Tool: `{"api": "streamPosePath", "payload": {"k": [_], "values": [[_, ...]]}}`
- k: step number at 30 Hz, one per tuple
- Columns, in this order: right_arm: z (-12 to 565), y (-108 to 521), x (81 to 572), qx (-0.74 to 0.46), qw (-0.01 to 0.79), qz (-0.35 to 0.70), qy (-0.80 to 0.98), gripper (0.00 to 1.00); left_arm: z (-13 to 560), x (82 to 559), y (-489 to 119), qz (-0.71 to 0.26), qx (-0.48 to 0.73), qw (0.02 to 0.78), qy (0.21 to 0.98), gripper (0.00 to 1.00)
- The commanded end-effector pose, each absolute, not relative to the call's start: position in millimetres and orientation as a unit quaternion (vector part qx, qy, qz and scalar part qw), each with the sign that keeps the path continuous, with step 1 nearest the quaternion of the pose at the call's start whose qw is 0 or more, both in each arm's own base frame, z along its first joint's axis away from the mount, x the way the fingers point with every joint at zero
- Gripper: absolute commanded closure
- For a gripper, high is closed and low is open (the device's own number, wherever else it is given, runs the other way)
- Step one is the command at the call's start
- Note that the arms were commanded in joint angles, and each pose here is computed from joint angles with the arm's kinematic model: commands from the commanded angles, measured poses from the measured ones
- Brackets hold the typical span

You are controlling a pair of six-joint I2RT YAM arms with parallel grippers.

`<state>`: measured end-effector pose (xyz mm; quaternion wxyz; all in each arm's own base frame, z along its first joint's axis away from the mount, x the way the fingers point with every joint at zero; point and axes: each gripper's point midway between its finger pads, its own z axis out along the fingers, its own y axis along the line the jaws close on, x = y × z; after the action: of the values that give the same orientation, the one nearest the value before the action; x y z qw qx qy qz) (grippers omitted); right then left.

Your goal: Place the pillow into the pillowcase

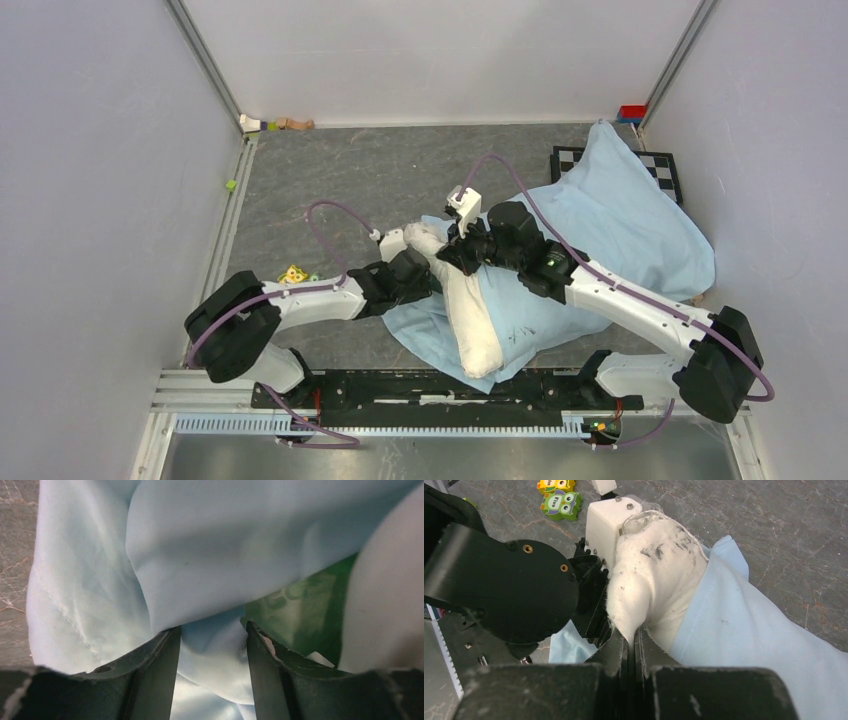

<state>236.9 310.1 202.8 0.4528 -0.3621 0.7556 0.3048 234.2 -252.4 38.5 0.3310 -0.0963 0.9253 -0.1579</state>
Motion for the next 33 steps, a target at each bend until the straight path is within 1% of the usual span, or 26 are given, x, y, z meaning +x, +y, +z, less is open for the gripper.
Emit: {"api": "streamPosePath", "payload": {"k": [1,4,6,7,10,12,15,16,17,18,19,23,27,30,32,33], "values": [[244,318,244,-0.349,0.501,0.326,0.722,1.0,31,244,-257,-0.174,-0.118,0.354,0.911,0.46],[249,316,246,-0.345,0.507,0.321,0.722,1.0,30,242,-258,-0.191,-0.131,0.353,0.907,0.65],[249,315,246,-0.344,0.507,0.319,0.723,1.0,32,241,-256,-0.191,-0.136,0.356,0.905,0.76],[248,314,246,-0.343,0.506,0.316,0.725,1.0,34,241,-254,-0.19,-0.139,0.358,0.904,0.8],[241,313,247,-0.348,0.499,0.306,0.733,1.0,44,241,-247,-0.196,-0.149,0.366,0.897,0.83],[240,314,244,-0.358,0.495,0.308,0.729,1.0,46,243,-240,-0.199,-0.158,0.368,0.895,0.84],[241,316,238,-0.38,0.491,0.309,0.72,1.0,49,251,-228,-0.228,-0.173,0.363,0.887,0.77],[240,316,236,-0.388,0.488,0.306,0.719,0.99,49,252,-224,-0.238,-0.176,0.359,0.885,0.77],[237,315,235,-0.395,0.482,0.299,0.722,1.0,53,256,-219,-0.244,-0.184,0.361,0.881,0.81],[232,315,234,-0.403,0.475,0.294,0.725,1.0,56,257,-215,-0.248,-0.188,0.359,0.88,0.93],[226,314,233,-0.41,0.467,0.286,0.73,1.0,57,259,-208,-0.245,-0.196,0.361,0.878,0.97],[197,316,223,-0.442,0.426,0.264,0.744,1.0,79,271,-193,-0.253,-0.209,0.383,0.864,0.98],[183,313,220,-0.443,0.416,0.249,0.754,1.0,98,278,-187,-0.241,-0.205,0.392,0.864,0.98],[187,309,226,-0.423,0.431,0.239,0.76,1.0,116,278,-202,-0.285,-0.178,0.396,0.854,0.98],[199,307,235,-0.394,0.448,0.232,0.768,1.0,117,275,-208,-0.289,-0.164,0.384,0.862,0.98],[205,308,237,-0.384,0.455,0.234,0.768,1.0,114,273,-212,-0.292,-0.155,0.377,0.865,0.96]]}}
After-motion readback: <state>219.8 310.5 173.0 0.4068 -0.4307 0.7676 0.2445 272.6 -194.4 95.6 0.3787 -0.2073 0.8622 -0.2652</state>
